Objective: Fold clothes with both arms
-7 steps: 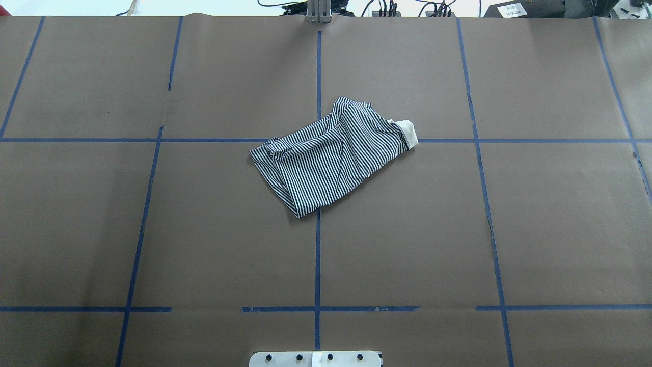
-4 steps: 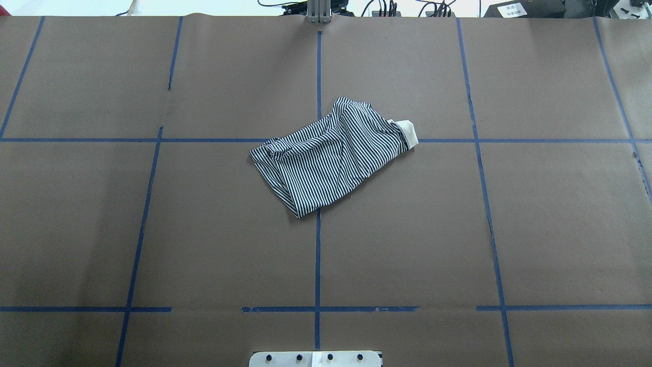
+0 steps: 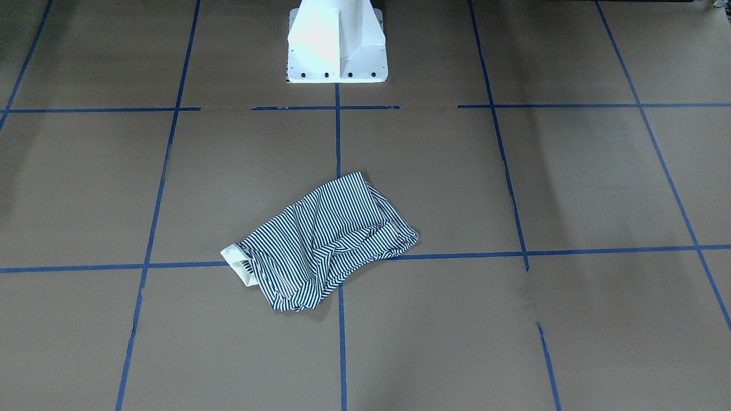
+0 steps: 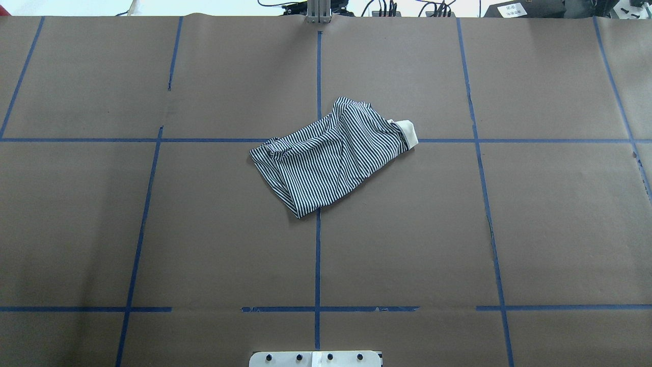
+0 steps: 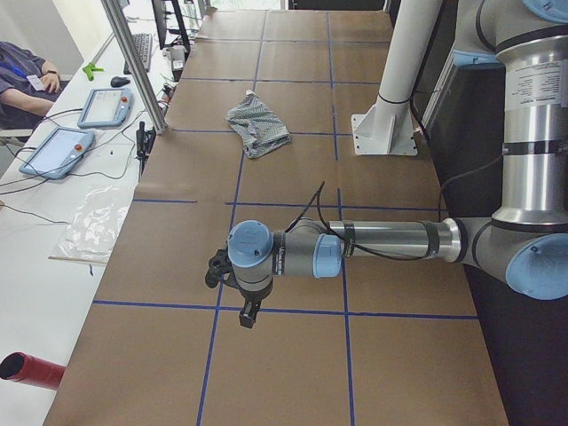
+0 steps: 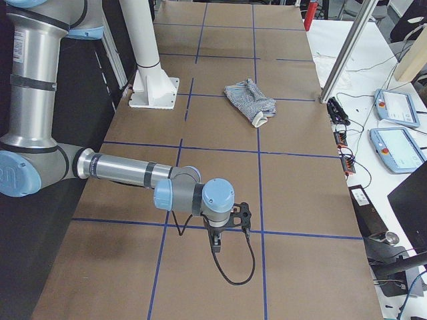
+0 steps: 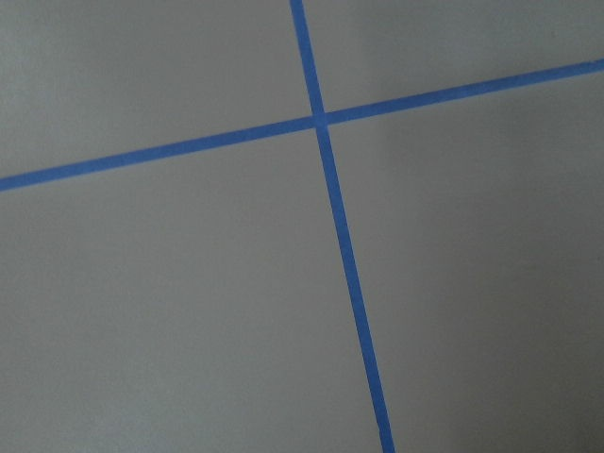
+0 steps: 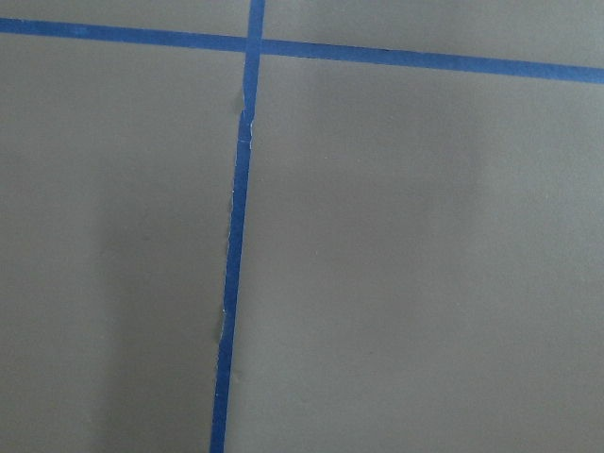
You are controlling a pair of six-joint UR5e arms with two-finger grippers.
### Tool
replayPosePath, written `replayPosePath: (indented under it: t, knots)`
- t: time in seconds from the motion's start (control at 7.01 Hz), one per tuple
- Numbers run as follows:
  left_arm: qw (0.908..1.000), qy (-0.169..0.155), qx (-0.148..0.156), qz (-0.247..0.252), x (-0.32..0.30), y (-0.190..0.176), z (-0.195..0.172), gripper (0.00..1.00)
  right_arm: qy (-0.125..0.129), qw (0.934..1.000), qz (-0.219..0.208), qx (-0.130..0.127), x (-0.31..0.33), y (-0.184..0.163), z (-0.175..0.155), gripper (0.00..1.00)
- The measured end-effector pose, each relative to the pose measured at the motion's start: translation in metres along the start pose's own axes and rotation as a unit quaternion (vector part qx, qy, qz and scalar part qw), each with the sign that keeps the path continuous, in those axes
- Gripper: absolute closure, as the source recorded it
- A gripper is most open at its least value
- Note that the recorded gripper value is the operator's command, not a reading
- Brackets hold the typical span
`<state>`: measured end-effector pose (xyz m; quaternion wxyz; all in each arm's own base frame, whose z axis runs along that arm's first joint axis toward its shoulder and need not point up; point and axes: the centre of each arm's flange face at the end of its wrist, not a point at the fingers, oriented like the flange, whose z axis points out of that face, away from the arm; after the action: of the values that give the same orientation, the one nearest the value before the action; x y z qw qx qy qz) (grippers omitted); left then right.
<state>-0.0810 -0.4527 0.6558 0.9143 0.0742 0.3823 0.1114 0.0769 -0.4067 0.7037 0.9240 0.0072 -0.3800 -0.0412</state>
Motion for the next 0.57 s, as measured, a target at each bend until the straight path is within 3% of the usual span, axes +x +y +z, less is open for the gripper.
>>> replayPosePath:
  t: [0.57]
  knots:
    - [0.9999, -0.013, -0.002, 0.003, -0.0010, -0.0002, -0.0010, 0.00, -0.001, 1.0000, 0.001, -0.001, 0.0005, 0.0008, 0.0007, 0.00]
